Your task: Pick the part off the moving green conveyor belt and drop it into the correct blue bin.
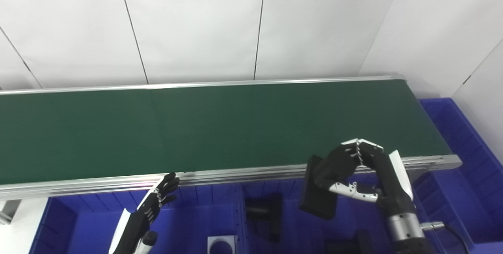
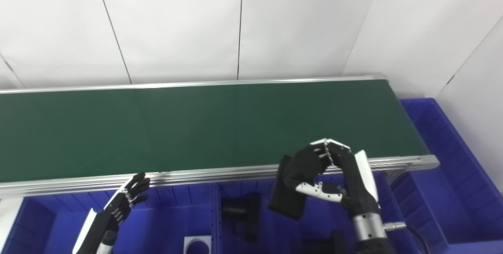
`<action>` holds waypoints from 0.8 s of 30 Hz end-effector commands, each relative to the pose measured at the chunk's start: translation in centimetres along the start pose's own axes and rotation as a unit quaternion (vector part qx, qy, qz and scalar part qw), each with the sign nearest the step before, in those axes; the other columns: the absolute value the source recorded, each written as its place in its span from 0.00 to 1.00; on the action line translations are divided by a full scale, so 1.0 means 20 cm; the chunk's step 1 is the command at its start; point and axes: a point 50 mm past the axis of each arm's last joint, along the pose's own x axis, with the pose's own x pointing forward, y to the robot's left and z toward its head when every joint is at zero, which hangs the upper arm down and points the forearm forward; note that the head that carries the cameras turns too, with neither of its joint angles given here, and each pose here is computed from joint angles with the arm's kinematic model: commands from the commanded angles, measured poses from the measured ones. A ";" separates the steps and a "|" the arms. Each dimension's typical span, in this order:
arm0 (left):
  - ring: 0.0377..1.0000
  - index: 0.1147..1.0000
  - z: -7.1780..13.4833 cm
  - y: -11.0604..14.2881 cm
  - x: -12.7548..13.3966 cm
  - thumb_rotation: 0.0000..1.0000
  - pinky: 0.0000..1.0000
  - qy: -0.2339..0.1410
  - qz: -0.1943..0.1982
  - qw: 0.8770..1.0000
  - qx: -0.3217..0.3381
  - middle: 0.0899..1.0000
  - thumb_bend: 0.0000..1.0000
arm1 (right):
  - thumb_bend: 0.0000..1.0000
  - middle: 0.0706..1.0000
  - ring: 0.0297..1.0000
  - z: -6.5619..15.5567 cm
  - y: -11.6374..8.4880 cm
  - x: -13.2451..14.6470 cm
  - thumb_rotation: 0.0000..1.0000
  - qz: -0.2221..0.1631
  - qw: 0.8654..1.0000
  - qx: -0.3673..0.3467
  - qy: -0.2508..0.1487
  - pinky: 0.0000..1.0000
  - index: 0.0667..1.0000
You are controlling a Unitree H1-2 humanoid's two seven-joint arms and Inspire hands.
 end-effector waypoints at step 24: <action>0.90 0.88 0.06 -0.01 0.01 1.00 0.85 -0.033 -0.011 0.999 0.006 0.88 0.91 | 0.53 0.43 0.40 -0.27 0.15 -0.05 0.00 -0.012 0.997 -0.062 0.038 0.35 0.47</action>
